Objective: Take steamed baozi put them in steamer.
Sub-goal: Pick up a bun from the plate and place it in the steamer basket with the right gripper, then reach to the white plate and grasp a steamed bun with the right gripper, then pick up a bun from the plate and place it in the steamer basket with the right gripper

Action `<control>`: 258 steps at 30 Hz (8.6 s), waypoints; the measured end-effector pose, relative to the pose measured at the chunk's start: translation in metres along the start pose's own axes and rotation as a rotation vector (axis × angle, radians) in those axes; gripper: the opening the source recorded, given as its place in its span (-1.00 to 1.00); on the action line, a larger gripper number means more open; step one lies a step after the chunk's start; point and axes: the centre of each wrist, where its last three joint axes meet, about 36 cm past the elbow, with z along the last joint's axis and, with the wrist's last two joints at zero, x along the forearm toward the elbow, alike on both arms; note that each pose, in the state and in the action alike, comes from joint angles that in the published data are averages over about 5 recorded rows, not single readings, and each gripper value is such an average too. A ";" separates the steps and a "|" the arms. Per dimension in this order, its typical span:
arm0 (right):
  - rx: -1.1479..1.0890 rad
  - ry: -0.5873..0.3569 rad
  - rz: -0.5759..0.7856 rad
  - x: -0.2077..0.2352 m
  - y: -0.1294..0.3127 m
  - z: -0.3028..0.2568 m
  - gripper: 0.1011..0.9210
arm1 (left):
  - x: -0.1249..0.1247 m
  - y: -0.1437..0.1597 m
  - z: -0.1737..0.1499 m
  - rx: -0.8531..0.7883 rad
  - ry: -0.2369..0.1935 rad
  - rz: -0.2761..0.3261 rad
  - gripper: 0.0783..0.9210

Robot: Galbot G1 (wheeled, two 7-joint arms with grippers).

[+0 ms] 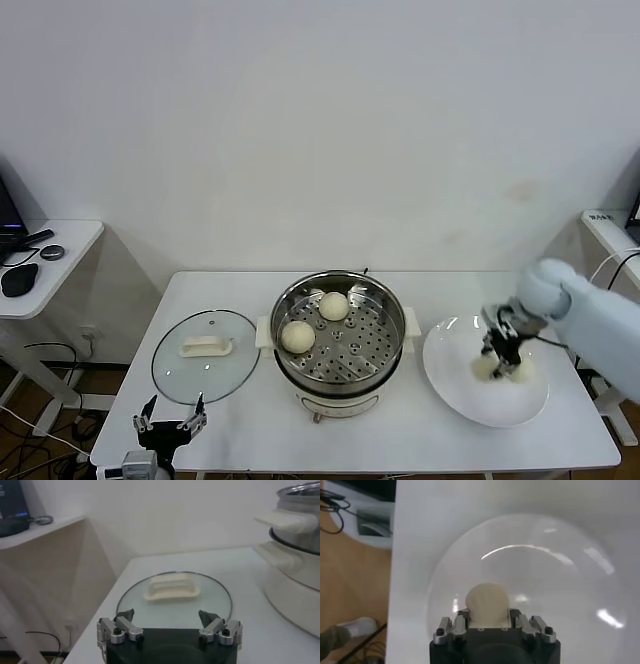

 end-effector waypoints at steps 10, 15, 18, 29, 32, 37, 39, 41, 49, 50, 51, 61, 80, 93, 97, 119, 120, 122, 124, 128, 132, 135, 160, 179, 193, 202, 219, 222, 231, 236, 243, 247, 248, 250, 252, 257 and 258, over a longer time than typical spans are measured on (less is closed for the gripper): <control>0.210 -0.124 0.131 0.121 -0.077 -0.104 -0.05 | 0.003 0.002 -0.008 -0.037 -0.053 -0.045 0.77; 0.418 -0.190 0.150 0.156 -0.092 -0.169 -0.06 | 0.004 -0.001 -0.010 -0.036 -0.065 -0.051 0.77; 0.569 -0.212 0.151 0.160 -0.096 -0.202 -0.06 | 0.006 -0.002 -0.011 -0.034 -0.073 -0.054 0.77; 1.143 -0.169 0.092 0.124 -0.077 -0.297 -0.03 | 0.011 -0.008 -0.020 -0.026 -0.099 -0.044 0.77; 1.267 -0.139 0.068 0.111 -0.067 -0.316 -0.03 | 0.010 -0.008 -0.021 -0.026 -0.103 -0.045 0.77; 1.423 -0.101 0.008 0.084 -0.051 -0.339 -0.03 | 0.010 -0.007 -0.022 -0.027 -0.109 -0.047 0.77; 1.467 -0.092 -0.016 0.075 -0.044 -0.345 -0.03 | 0.010 -0.006 -0.023 -0.026 -0.110 -0.050 0.77; 1.504 -0.083 -0.038 0.068 -0.038 -0.350 -0.03 | 0.010 -0.005 -0.023 -0.024 -0.110 -0.052 0.77; 1.586 -0.051 -0.110 0.048 -0.023 -0.361 -0.03 | 0.009 -0.007 -0.023 -0.019 -0.111 -0.046 0.77; 1.591 -0.047 -0.117 0.046 -0.022 -0.361 -0.03 | 0.009 -0.007 -0.023 -0.018 -0.111 -0.046 0.77; 1.595 -0.044 -0.123 0.044 -0.022 -0.362 -0.03 | 0.009 -0.008 -0.023 -0.018 -0.111 -0.045 0.77; 1.596 -0.033 -0.145 0.029 -0.020 -0.369 0.02 | 0.010 -0.007 -0.023 -0.017 -0.110 -0.046 0.77; 1.460 -0.052 -0.075 0.067 -0.024 -0.353 0.76 | 0.012 -0.005 -0.025 -0.016 -0.115 -0.047 0.77; 0.692 -0.185 0.150 0.151 -0.047 -0.196 0.76 | 0.021 0.003 -0.029 -0.011 -0.104 -0.022 0.77; 0.399 -0.184 0.174 0.154 -0.039 -0.129 0.76 | 0.023 0.007 -0.030 0.003 -0.102 -0.007 0.77; -0.184 -0.008 0.104 0.015 0.030 0.067 0.76 | 0.030 0.008 -0.018 0.045 -0.042 0.039 0.77; -0.187 0.002 0.102 0.011 0.031 0.070 0.76 | 0.030 0.008 -0.018 0.045 -0.041 0.038 0.77; -0.188 0.020 0.101 0.004 0.032 0.076 0.76 | 0.031 0.008 -0.017 0.046 -0.038 0.038 0.77; -0.185 0.034 0.102 -0.002 0.031 0.081 0.76 | 0.031 0.008 -0.016 0.045 -0.035 0.038 0.77; -0.176 0.053 0.090 -0.018 0.031 0.086 0.76 | 0.032 0.008 -0.014 0.041 -0.027 0.037 0.77; -0.170 0.067 0.078 -0.031 0.030 0.090 0.76 | 0.032 0.009 -0.012 0.039 -0.018 0.032 0.77; -0.165 0.078 0.072 -0.038 0.030 0.093 0.76 | 0.032 0.008 -0.011 0.041 -0.015 0.031 0.77; -0.141 0.143 0.037 -0.075 0.027 0.097 0.76 | 0.027 0.007 -0.004 0.035 0.000 0.027 0.77; -0.181 0.138 0.041 -0.073 0.026 0.101 -0.05 | 0.022 0.006 0.001 0.029 0.007 0.027 0.77; -0.172 0.022 0.133 0.023 -0.002 0.046 -0.18 | 0.012 0.000 -0.005 -0.017 -0.038 0.010 0.77; -0.098 -0.128 0.174 0.125 -0.037 -0.067 -0.17 | 0.011 -0.003 -0.018 -0.032 -0.085 0.009 0.77; -0.040 -0.107 0.048 0.121 -0.057 -0.222 -0.18 | 0.006 -0.004 -0.030 -0.008 -0.122 0.017 0.77; -0.037 -0.083 0.041 0.107 -0.062 -0.236 -0.18 | 0.005 -0.003 -0.031 -0.006 -0.123 0.015 0.77; -0.050 -0.025 0.043 0.070 -0.073 -0.255 -0.17 | 0.000 -0.003 -0.028 -0.003 -0.117 0.011 0.77; -0.055 0.000 0.038 0.053 -0.074 -0.257 -0.18 | -0.002 -0.004 -0.027 -0.001 -0.115 0.013 0.77; -0.057 0.012 0.032 0.042 -0.074 -0.258 -0.02 | -0.003 -0.004 -0.026 0.002 -0.112 0.014 0.77; -0.054 0.011 0.034 0.043 -0.073 -0.257 0.27 | -0.004 -0.006 -0.026 0.006 -0.110 0.014 0.77; -0.054 0.010 0.035 0.045 -0.072 -0.257 0.38 | -0.003 -0.006 -0.026 0.007 -0.110 0.014 0.77; -0.054 0.007 0.040 0.049 -0.072 -0.255 0.51 | -0.003 -0.006 -0.025 0.010 -0.109 0.014 0.77; -0.057 0.001 0.047 0.054 -0.071 -0.252 0.64 | -0.003 -0.007 -0.025 0.012 -0.109 0.014 0.77; -0.076 -0.045 0.067 0.070 -0.070 -0.238 0.75 | -0.001 -0.007 -0.026 0.021 -0.115 0.007 0.77; -0.084 -0.065 0.075 0.075 -0.070 -0.233 0.76 | 0.000 -0.007 -0.026 0.025 -0.118 0.004 0.77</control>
